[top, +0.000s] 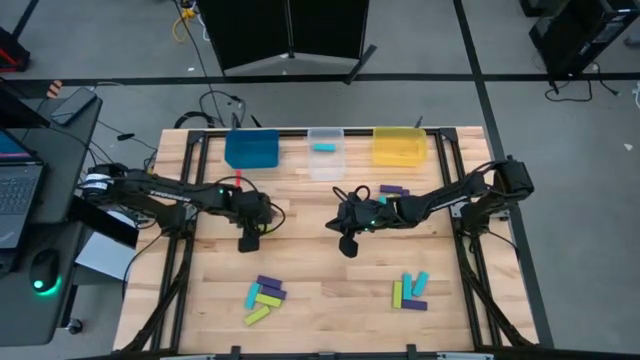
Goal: Sort blocks
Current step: Put the green block into the blue bin
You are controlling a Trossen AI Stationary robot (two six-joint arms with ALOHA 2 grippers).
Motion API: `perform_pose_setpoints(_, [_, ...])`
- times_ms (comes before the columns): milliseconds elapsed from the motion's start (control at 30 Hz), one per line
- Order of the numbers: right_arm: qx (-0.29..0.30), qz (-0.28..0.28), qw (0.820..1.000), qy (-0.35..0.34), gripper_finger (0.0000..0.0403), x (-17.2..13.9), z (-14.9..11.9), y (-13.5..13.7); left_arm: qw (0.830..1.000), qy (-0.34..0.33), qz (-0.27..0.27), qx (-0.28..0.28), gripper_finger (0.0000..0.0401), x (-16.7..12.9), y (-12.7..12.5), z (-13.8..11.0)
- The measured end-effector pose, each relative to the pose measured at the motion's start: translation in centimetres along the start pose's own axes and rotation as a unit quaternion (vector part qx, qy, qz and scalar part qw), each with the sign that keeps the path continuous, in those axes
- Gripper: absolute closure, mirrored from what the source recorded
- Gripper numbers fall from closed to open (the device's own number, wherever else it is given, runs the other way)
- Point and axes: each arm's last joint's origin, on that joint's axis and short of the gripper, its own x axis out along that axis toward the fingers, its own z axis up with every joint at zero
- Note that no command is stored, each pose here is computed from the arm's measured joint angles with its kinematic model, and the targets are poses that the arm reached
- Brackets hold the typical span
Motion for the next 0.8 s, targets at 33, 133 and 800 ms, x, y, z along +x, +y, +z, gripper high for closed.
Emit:
perform_pose_setpoints(33, [0.000, 0.000, 1.000, 0.000, 0.0380, 0.0, 0.0, 0.0, 1.000, -0.001, 0.004, 0.000, 0.0218, 0.1, 0.0, -0.1])
perform_pose_setpoints(133, [-0.002, 0.000, 1.000, 0.001, 0.0381, 0.0, 0.0, 0.0, 1.000, 0.005, 0.005, 0.000, 0.0218, 0.3, 0.1, -0.3])
perform_pose_setpoints(800, [-0.013, 0.000, 1.000, 0.000, 0.0382, 0.0, 0.0, 0.0, 1.000, 0.012, -0.019, -0.017, 0.0243, 1.4, -0.5, -1.4])
